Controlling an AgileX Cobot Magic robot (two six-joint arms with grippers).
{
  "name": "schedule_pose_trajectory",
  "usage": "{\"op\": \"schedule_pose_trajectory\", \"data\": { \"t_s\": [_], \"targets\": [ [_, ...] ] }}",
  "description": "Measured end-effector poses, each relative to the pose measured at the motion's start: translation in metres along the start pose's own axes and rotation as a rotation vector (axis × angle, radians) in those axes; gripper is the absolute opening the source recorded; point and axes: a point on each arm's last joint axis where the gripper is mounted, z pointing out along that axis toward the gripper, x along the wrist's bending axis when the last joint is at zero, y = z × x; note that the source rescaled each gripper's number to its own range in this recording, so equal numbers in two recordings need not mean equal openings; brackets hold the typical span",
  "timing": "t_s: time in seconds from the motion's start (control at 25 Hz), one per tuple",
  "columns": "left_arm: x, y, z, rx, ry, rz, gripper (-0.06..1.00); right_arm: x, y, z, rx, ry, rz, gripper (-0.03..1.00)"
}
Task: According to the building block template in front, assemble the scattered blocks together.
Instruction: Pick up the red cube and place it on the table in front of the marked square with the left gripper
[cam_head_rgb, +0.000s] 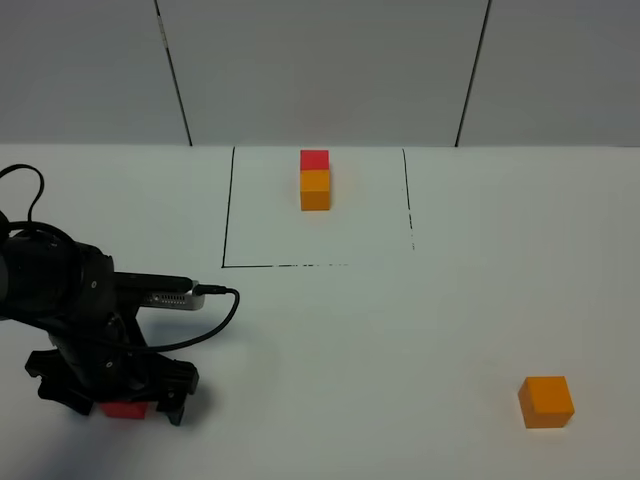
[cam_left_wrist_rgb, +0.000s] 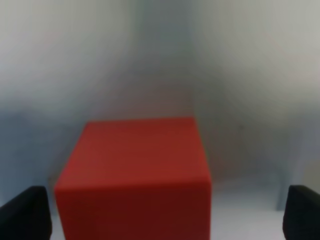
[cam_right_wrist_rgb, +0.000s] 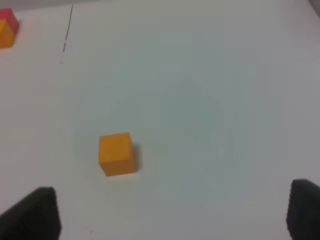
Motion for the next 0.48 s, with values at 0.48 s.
{"op": "schedule_pose_trajectory", "data": {
  "t_s": [0.48],
  "targets": [
    [0.0008, 0.0026, 0.0088, 0.014, 0.014, 0.013, 0.86, 0.0000, 0.0000, 0.0000, 0.000, 0.000, 0.000, 0.81]
  ]
}}
